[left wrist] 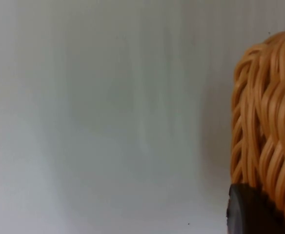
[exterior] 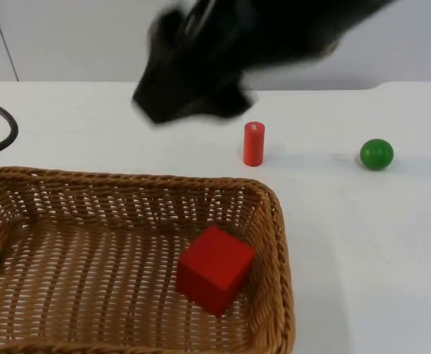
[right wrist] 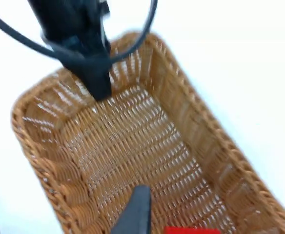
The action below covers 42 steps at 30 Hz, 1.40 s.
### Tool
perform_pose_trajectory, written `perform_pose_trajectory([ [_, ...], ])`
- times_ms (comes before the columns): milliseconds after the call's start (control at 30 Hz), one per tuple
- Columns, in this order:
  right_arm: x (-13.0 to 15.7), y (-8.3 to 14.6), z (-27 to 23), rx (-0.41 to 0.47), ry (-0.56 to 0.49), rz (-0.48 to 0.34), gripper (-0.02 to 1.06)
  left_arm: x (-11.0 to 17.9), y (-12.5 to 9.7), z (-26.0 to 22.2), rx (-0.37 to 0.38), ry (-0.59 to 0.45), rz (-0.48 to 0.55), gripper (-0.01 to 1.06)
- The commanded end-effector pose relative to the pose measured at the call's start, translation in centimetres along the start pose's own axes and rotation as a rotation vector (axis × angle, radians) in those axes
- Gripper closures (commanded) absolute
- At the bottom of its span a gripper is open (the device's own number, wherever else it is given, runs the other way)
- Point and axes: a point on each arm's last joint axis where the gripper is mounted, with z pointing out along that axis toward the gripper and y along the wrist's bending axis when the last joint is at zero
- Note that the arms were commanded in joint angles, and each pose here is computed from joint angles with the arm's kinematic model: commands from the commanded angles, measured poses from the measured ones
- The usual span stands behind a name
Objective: Pick up the basket with the left hand and place the object to the left of the red cylinder into the basket with the right hand.
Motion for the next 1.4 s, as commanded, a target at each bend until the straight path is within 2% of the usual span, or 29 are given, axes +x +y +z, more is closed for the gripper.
perform_pose_trajectory([
  [0,-0.3,0.1,-3.2,0.007,-0.022,-0.033,0.23,0.0,-0.5,-0.3,0.052,-0.021,-0.037,1.05],
  [100,-0.2,0.1,-4.8,0.014,-0.022,-0.042,0.23,-0.2,-0.6,-0.3,0.060,-0.033,-0.048,1.05],
  [300,1.0,0.3,-8.8,0.024,-0.118,-0.042,0.23,-0.6,-0.6,-0.1,0.070,-0.066,-0.081,1.05],
  [500,3.3,0.5,-11.1,0.029,-0.165,-0.043,0.23,-1.7,-0.3,2.0,0.076,-0.004,-0.080,1.05],
  [600,4.2,0.6,-11.8,0.030,-0.174,-0.043,0.23,-2.8,-0.8,3.2,0.081,-0.001,-0.075,1.05],
  [733,5.8,0.7,-13.0,0.029,-0.189,-0.019,0.23,-4.9,-2.5,6.7,0.039,0.009,-0.006,1.05],
  [1000,6.9,0.8,-14.7,0.032,-0.235,-0.009,0.23,-6.2,-3.7,9.2,0.011,-0.005,0.035,1.04],
  [1067,7.0,0.8,-15.2,0.033,-0.248,-0.009,0.23,-6.4,-3.7,9.2,0.010,-0.021,0.023,0.97],
  [1167,7.2,0.9,-16.3,0.036,-0.283,-0.009,0.23,-6.4,-3.6,9.1,0.011,-0.024,0.017,0.62],
  [1200,7.2,0.9,-16.3,0.036,-0.283,-0.009,0.23,-6.4,-3.6,9.1,0.011,-0.024,0.017,0.62],
  [1267,7.4,0.8,-17.0,0.051,-0.300,-0.019,0.23,-6.4,-3.5,9.0,0.000,-0.028,0.030,0.34],
  [1300,7.4,0.8,-17.1,0.052,-0.306,-0.018,0.23,-6.5,-3.5,8.9,-0.008,-0.033,0.039,0.27],
  [1367,7.6,0.8,-17.7,0.057,-0.324,-0.020,0.23,-6.6,-3.5,8.1,-0.051,-0.059,0.099,0.00],
])
